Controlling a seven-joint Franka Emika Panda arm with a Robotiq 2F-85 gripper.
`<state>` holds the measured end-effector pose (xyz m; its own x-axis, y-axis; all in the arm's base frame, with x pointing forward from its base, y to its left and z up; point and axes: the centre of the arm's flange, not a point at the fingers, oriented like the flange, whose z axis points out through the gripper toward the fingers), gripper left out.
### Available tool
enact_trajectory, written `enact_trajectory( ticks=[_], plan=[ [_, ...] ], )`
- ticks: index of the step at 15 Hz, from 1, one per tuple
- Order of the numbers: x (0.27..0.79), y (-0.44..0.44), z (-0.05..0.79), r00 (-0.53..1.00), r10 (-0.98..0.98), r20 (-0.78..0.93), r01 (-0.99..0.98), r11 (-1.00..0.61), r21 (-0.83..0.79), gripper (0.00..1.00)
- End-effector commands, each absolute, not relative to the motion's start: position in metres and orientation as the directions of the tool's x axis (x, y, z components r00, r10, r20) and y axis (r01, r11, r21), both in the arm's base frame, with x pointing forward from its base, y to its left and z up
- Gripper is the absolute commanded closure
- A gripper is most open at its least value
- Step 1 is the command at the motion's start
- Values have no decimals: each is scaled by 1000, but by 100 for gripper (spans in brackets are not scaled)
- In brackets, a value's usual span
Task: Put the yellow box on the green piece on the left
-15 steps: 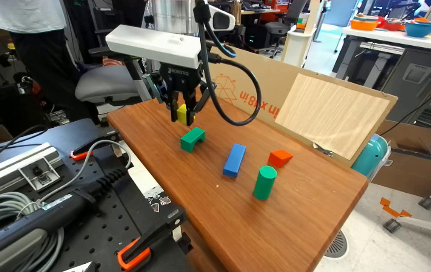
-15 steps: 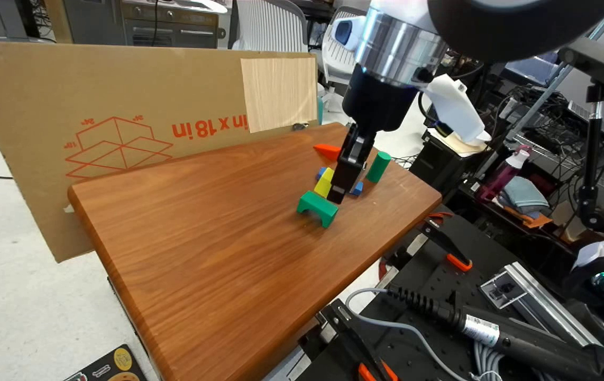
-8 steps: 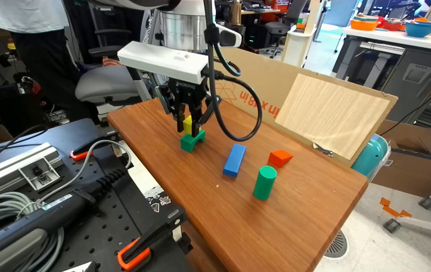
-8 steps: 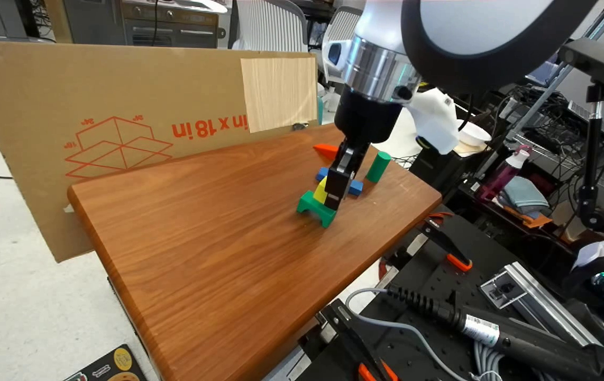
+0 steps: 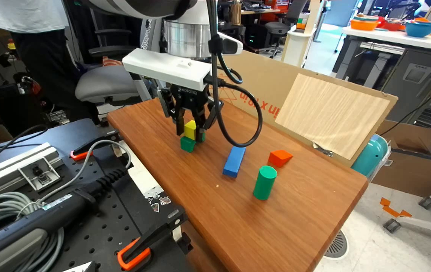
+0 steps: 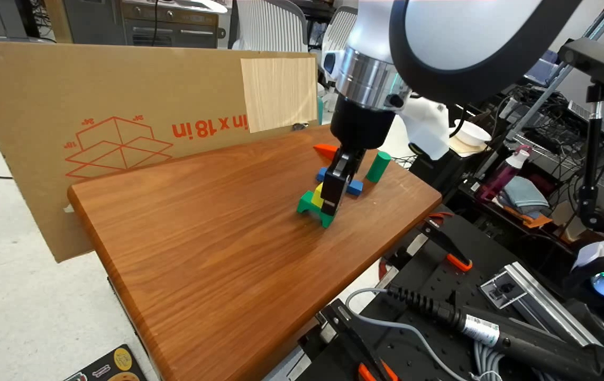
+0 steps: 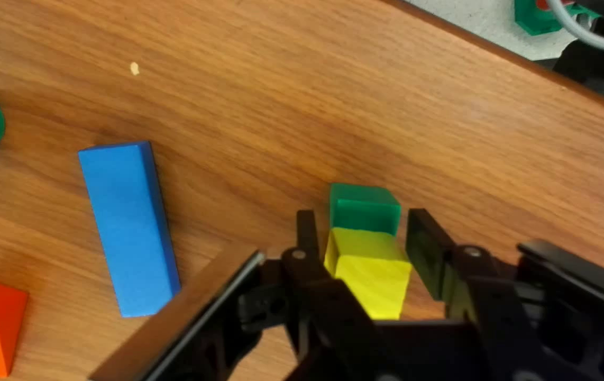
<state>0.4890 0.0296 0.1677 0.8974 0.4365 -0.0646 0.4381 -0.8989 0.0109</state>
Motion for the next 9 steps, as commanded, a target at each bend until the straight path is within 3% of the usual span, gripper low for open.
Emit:
enact_trajectory(
  ticks=[1, 4, 9],
  plan=[
    [495, 31, 167, 894, 439, -83, 442, -897, 20, 19],
    [492, 28, 178, 893, 443, -78, 445, -896, 4, 1],
    [467, -2, 237, 882, 469, -42, 470, -883, 11, 0]
  ],
)
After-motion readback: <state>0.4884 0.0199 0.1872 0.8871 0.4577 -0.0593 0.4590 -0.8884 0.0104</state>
